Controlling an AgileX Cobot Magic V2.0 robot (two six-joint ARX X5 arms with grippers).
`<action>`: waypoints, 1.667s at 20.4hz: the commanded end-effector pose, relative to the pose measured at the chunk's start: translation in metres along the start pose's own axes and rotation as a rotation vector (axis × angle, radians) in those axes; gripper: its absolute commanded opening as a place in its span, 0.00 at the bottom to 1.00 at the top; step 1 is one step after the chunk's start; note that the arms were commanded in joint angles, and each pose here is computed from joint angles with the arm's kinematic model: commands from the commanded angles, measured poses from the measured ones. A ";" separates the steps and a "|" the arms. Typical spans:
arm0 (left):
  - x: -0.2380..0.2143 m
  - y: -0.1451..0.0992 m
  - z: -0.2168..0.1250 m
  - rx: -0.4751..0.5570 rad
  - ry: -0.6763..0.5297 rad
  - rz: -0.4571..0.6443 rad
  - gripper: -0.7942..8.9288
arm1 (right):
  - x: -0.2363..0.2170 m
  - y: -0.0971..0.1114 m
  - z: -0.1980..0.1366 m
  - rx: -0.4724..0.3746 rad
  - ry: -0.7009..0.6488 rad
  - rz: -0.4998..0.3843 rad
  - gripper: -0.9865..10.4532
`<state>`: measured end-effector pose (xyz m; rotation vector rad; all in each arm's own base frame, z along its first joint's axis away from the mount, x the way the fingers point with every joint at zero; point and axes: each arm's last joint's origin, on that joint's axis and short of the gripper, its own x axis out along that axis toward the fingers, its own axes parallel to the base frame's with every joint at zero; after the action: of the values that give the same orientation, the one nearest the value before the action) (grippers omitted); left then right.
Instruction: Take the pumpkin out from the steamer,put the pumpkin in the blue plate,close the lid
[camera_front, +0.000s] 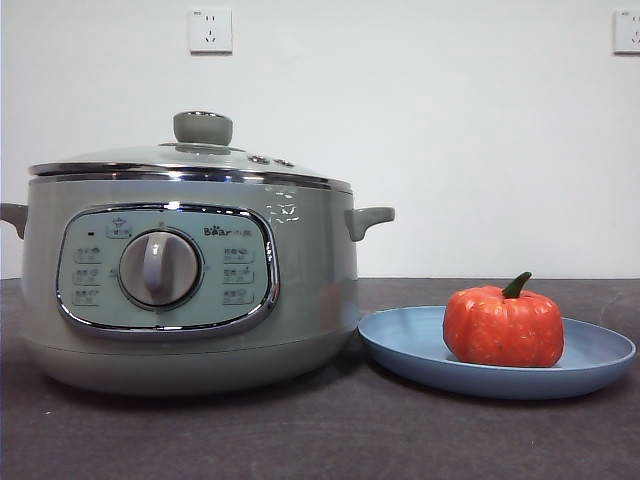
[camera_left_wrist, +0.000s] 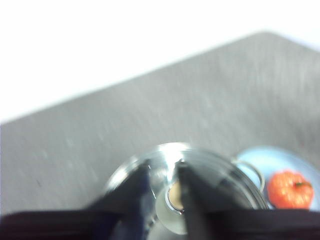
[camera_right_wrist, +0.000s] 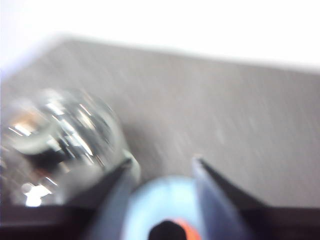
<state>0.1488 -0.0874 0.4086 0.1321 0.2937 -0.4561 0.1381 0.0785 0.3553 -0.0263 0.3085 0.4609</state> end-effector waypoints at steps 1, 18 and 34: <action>-0.004 0.000 -0.033 0.017 0.021 0.068 0.07 | -0.005 0.004 -0.021 -0.035 -0.084 0.040 0.08; -0.028 0.000 -0.109 -0.101 0.067 0.073 0.08 | -0.016 -0.002 -0.072 0.014 -0.101 -0.167 0.09; -0.049 0.010 -0.125 -0.075 -0.089 0.145 0.08 | -0.016 -0.004 -0.087 -0.022 0.053 -0.195 0.09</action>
<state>0.0817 -0.0382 0.3117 0.0455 0.2497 -0.3311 0.1016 0.0598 0.2790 -0.0947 0.3412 0.2754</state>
